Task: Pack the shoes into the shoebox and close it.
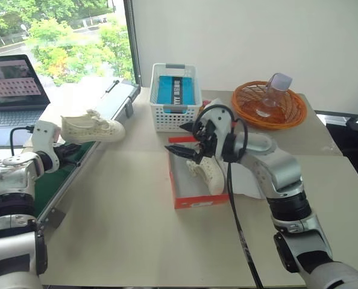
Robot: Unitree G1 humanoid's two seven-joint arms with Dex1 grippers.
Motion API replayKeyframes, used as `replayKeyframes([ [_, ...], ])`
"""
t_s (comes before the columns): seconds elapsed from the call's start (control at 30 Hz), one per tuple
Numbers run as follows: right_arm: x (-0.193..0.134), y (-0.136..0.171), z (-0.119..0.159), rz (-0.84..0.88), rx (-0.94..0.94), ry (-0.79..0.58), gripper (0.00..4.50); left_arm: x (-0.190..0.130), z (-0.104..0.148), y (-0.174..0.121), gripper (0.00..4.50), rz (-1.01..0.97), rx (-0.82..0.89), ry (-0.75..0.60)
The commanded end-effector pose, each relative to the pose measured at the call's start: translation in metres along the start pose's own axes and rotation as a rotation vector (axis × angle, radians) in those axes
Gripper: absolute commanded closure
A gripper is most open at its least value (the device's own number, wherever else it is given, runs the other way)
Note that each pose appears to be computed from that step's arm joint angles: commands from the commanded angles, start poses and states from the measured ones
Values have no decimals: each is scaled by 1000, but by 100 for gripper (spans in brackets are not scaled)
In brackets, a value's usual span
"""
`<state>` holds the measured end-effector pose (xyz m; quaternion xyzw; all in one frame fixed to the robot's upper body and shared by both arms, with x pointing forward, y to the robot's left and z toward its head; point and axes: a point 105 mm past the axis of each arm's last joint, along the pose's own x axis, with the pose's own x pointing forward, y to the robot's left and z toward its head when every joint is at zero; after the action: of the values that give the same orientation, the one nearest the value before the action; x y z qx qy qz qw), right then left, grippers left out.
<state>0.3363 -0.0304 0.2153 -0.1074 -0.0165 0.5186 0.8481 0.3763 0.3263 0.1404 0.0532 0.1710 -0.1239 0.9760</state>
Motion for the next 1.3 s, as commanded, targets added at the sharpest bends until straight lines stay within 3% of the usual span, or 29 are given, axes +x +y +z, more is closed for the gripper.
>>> replayKeyframes([
  [0.03,-2,2,16,7,-37,-45,0,-4,20,0,448,26,-2,-59],
  [0.53,0,3,16,10,-44,-47,0,-10,30,-1,448,31,30,-61],
  [0.7,-1,3,16,7,-45,-47,0,-7,43,-20,257,-40,44,-84],
  [0.93,-2,2,16,-3,-45,-47,0,-8,51,-82,4,-275,-10,-70],
  [1.1,-4,2,14,-18,-40,-48,0,-21,28,-137,4,-433,-28,62],
  [1.3,-5,1,13,-28,-36,-48,0,-40,-6,-152,4,-438,39,239],
])
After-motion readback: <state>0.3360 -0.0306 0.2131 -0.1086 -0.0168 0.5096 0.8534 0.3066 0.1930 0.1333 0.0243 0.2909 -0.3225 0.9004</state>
